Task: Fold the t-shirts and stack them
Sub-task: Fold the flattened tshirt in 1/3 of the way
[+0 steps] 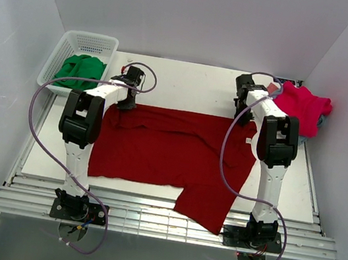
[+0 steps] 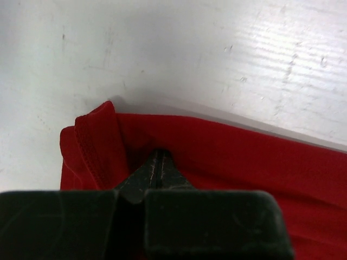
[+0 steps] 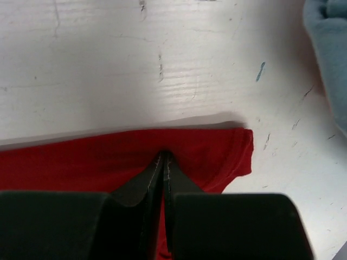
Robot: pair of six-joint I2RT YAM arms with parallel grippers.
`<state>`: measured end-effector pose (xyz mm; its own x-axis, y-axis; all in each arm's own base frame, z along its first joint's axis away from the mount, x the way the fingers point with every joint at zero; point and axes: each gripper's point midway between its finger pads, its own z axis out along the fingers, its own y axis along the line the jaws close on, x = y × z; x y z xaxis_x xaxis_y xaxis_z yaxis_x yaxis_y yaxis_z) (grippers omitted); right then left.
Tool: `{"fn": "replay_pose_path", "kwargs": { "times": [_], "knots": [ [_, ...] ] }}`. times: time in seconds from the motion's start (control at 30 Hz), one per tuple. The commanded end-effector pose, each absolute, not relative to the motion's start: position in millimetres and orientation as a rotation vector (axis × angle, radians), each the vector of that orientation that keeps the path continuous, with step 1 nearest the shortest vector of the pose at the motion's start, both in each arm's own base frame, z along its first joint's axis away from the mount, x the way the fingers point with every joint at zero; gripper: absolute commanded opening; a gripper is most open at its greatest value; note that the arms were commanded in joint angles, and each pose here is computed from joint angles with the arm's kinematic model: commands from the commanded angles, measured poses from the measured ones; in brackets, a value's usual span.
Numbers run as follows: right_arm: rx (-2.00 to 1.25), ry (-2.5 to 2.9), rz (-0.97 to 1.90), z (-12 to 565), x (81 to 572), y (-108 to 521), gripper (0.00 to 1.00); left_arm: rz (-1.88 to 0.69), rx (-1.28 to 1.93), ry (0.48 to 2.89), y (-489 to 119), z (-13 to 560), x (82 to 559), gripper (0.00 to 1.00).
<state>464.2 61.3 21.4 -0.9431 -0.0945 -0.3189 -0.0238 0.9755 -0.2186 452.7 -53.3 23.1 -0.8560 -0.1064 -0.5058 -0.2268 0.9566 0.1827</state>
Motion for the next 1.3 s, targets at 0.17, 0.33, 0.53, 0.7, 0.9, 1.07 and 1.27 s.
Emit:
{"fn": "replay_pose_path", "kwargs": {
  "times": [0.17, 0.33, 0.53, 0.7, 0.9, 1.07, 1.27],
  "knots": [
    [-0.084, 2.742, -0.349, 16.1, 481.6, 33.5, 0.08, 0.265, -0.223, 2.617, -56.3, 20.6, 453.0, 0.00],
    [-0.091, 2.498, -0.176, 111.6, 499.9, 64.4, 0.08, 0.207, -0.226, 2.620, -65.0, 21.5, 456.5, 0.00],
    [-0.172, 2.452, 0.119, 145.6, 473.4, 112.3, 0.23, 0.203, -0.231, 2.603, -64.8, 27.4, 457.9, 0.00],
    [-0.261, 2.501, 0.439, 125.7, 451.3, 159.4, 0.44, 0.180, -0.226, 2.551, -66.9, 44.4, 465.2, 0.00],
    [-0.346, 2.590, 0.463, 86.2, 437.1, 185.7, 0.47, 0.145, -0.207, 2.470, -73.3, 67.1, 473.8, 0.00],
    [-0.362, 2.658, 0.431, 55.0, 424.5, 188.7, 0.47, 0.140, -0.208, 2.442, -72.2, 78.2, 472.9, 0.00],
    [-0.356, 2.694, 0.395, 40.7, 419.8, 185.1, 0.46, 0.144, -0.209, 2.442, -70.4, 78.4, 467.8, 0.00]
  ]
}}
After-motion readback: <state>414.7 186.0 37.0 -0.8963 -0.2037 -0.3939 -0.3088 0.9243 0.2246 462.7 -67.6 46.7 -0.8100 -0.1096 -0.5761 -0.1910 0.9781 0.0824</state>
